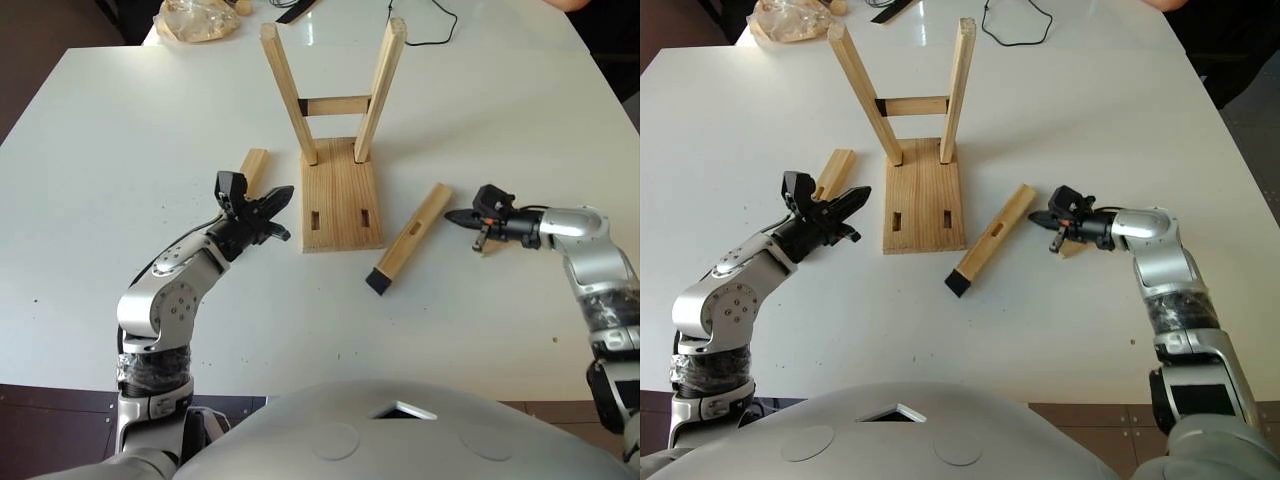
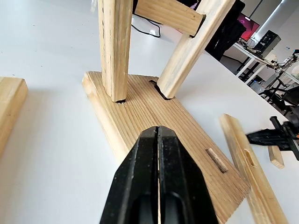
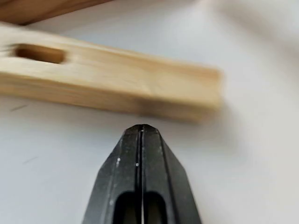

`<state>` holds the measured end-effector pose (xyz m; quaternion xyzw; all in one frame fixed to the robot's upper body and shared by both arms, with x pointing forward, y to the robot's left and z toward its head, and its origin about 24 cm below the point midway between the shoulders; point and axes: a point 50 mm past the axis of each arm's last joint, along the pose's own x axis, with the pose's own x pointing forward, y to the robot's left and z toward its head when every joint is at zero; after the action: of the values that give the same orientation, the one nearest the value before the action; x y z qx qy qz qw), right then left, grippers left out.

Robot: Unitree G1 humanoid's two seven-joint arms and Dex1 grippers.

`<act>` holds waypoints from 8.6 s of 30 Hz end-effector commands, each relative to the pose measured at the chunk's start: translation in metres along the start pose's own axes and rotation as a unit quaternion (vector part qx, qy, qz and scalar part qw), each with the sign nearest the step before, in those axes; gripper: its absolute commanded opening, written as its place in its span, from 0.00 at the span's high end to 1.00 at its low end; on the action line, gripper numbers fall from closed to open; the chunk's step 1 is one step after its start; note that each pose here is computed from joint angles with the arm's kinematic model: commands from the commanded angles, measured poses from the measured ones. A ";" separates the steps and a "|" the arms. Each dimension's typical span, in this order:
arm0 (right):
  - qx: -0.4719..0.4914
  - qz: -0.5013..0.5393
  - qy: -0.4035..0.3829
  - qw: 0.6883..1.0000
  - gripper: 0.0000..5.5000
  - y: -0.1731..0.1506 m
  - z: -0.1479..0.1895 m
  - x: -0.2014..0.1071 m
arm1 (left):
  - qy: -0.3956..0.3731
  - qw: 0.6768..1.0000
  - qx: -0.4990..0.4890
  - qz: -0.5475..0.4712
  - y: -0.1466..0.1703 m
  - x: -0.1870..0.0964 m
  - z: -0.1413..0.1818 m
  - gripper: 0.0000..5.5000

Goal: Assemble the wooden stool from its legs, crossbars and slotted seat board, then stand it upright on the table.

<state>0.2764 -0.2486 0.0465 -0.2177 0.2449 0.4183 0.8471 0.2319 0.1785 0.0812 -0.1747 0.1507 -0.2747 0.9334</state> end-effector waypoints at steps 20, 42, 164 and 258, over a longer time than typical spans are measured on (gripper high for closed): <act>0.006 -0.123 -0.034 0.992 0.66 0.076 0.013 -0.024 | -0.015 0.998 -0.050 0.037 -0.013 -0.016 -0.022 1.00; -0.070 -0.031 0.086 0.993 0.58 -0.003 -0.009 -0.092 | -0.034 0.995 -0.064 0.065 -0.016 -0.012 -0.038 1.00; 0.161 0.300 -0.450 0.826 0.76 0.037 0.212 -0.072 | -0.204 0.876 -0.076 -0.431 -0.104 -0.012 0.151 0.51; 0.148 -0.387 -0.259 0.873 0.55 -0.057 0.099 0.003 | 0.081 0.922 0.338 -0.169 0.085 -0.006 0.107 0.76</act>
<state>0.3502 -0.2157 0.1354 -0.0580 -0.0303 0.0704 0.9954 0.3054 0.2726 0.1423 0.1422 0.0879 -0.4718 0.8657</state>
